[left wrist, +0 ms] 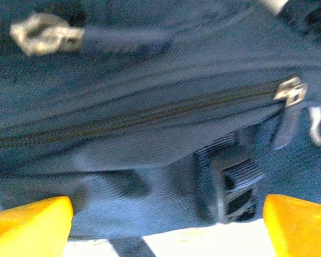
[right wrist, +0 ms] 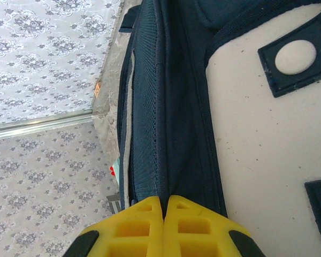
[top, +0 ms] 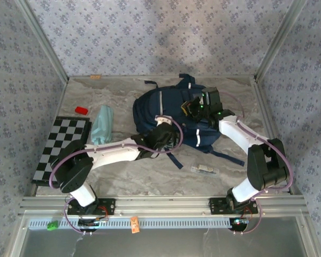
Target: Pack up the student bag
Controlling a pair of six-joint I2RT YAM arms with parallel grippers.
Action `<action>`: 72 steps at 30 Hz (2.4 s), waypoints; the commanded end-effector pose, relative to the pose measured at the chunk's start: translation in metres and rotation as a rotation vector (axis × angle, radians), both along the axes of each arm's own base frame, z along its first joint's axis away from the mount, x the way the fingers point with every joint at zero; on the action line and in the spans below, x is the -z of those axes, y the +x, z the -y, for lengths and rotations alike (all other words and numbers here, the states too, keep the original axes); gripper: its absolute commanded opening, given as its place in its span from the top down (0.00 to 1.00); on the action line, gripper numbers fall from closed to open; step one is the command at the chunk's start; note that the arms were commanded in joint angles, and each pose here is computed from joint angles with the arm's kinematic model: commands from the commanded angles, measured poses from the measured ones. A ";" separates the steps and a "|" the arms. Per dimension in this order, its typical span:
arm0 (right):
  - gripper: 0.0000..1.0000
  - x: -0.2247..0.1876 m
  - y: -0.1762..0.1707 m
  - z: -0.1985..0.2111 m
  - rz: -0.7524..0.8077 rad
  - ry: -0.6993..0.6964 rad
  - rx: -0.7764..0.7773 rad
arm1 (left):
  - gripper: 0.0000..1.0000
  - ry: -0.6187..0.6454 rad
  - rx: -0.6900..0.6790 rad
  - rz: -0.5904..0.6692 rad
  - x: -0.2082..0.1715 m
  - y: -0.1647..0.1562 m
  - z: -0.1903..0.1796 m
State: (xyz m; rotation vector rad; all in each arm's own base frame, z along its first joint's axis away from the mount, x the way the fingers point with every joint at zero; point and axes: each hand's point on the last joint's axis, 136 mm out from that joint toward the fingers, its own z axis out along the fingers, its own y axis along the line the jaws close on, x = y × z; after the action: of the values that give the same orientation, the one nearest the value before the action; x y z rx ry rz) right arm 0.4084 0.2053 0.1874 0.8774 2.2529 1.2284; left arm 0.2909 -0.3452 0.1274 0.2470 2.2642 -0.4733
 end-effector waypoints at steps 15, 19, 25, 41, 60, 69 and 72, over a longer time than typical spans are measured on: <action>1.00 -0.085 0.007 -0.032 0.235 0.130 -0.005 | 0.00 -0.039 -0.116 0.216 -0.052 0.015 0.023; 1.00 -0.080 0.007 -0.032 0.227 0.127 -0.001 | 0.00 -0.010 -0.188 0.228 -0.050 0.026 0.024; 1.00 -0.072 0.006 -0.029 0.214 0.126 0.006 | 0.03 0.031 -0.310 0.208 -0.044 0.039 -0.002; 1.00 -0.074 0.013 -0.032 0.217 0.127 0.001 | 0.31 0.076 0.037 0.212 -0.044 0.011 0.001; 1.00 -0.069 0.019 -0.034 0.186 0.136 0.001 | 0.37 -0.012 0.109 0.031 -0.059 0.009 0.011; 1.00 -0.067 0.021 -0.036 0.173 0.150 0.000 | 0.45 -0.009 0.079 -0.064 -0.049 0.003 0.024; 1.00 -0.066 0.021 -0.037 0.168 0.155 -0.001 | 0.46 0.010 0.069 -0.065 -0.047 0.007 0.026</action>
State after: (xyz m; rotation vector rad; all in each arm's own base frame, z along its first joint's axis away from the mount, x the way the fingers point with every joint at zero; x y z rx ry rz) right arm 0.4129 0.2318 0.1949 0.8988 2.2054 1.2917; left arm 0.2962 -0.3697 0.1771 0.3393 2.2953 -0.5382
